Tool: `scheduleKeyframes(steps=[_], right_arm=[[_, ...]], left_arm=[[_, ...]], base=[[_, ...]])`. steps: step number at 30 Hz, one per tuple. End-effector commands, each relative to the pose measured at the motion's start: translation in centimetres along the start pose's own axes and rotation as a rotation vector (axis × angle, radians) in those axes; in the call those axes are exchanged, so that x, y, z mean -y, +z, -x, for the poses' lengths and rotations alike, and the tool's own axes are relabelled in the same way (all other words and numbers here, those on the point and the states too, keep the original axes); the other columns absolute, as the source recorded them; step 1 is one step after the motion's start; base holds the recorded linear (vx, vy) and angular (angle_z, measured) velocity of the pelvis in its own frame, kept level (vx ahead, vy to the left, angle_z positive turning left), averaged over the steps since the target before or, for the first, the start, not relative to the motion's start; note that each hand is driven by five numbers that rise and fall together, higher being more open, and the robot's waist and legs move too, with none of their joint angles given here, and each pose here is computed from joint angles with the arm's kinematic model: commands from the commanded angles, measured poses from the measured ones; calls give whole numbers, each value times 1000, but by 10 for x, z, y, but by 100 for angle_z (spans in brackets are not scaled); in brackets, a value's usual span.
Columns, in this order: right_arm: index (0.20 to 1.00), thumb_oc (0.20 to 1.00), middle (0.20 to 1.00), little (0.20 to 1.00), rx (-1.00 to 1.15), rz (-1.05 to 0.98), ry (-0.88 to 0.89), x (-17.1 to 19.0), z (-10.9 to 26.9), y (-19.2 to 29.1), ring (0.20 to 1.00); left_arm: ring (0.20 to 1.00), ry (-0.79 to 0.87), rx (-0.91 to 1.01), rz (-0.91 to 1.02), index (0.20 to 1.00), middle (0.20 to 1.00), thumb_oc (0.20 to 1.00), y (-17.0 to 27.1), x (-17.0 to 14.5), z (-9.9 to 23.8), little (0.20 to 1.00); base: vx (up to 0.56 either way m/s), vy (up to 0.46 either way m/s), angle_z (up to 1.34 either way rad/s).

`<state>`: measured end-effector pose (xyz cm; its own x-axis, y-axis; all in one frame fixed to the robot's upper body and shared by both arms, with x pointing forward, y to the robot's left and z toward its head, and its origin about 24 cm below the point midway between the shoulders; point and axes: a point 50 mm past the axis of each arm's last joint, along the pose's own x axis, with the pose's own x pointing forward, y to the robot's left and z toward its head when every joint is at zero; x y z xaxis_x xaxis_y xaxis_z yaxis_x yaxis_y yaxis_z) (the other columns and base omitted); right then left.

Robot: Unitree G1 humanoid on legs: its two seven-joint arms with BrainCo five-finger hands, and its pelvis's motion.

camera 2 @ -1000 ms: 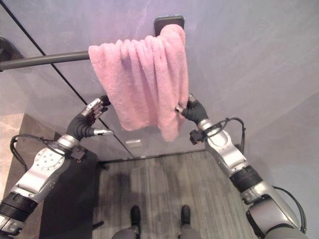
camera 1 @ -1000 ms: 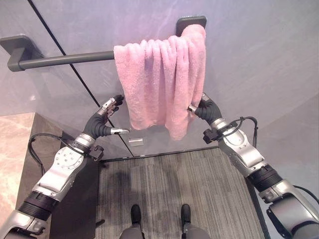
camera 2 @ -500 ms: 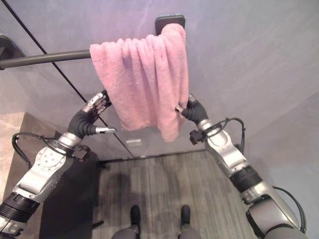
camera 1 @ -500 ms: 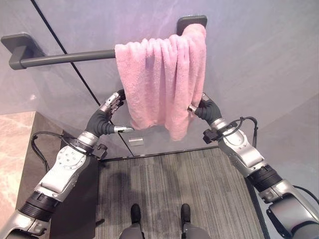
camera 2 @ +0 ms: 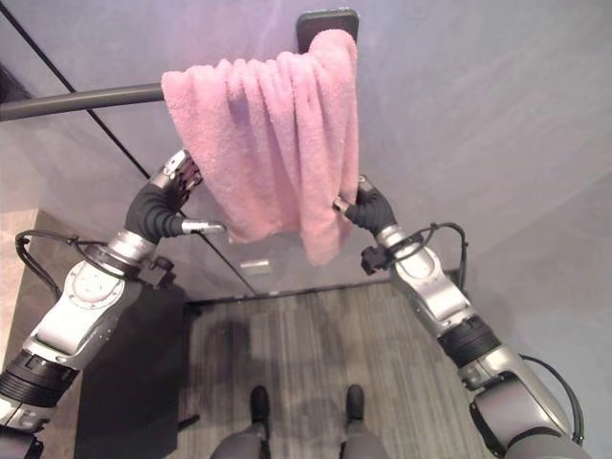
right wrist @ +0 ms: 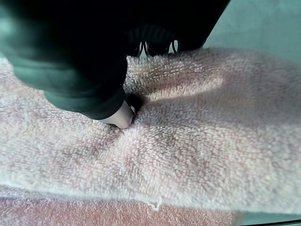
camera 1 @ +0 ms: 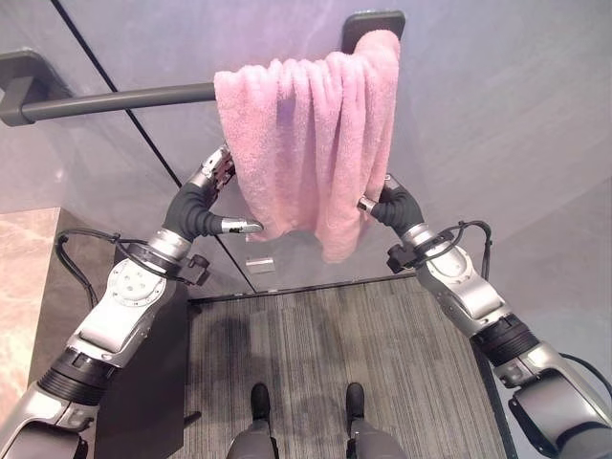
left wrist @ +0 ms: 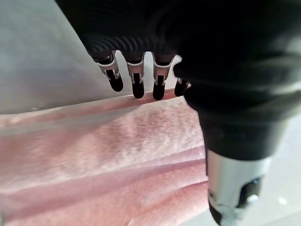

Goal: Put brush and paste in cup on sink, flatten towel.

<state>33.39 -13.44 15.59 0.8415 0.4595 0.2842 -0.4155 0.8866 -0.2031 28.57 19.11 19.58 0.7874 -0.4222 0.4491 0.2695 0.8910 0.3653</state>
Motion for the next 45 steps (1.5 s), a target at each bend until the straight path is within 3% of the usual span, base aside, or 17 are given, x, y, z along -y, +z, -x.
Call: scheduleKeyframes(steps=[1, 22, 23, 24, 25, 45], right_arm=[[253, 253, 253, 253, 50, -5, 39, -10, -6, 8, 253], [235, 235, 235, 235, 39, 2, 10, -6, -3, 4, 235], [235, 235, 235, 235, 39, -1, 13, -7, -3, 4, 235], [238, 238, 238, 238, 40, -1, 17, -8, -2, 4, 238], [241, 241, 241, 241, 38, -2, 16, -8, -2, 3, 241], [209, 209, 209, 209, 32, -8, -25, -1, 3, -1, 209]], left_arm=[[1000, 49, 147, -17, 1000, 1000, 1000, 29, -18, -6, 1000], [1000, 24, 275, 62, 1000, 1000, 1000, 56, -13, -11, 1000], [865, 22, 273, 72, 865, 865, 865, 56, -12, -12, 865], [410, 17, 274, 85, 410, 410, 410, 56, -11, -14, 410], [200, 14, 272, 93, 200, 200, 200, 55, -10, -14, 200], [200, 100, 206, 56, 200, 200, 200, 43, -24, 6, 200]], base=[[0, 0, 0], [0, 0, 0], [0, 0, 0], [0, 0, 0], [0, 0, 0], [0, 0, 0]])
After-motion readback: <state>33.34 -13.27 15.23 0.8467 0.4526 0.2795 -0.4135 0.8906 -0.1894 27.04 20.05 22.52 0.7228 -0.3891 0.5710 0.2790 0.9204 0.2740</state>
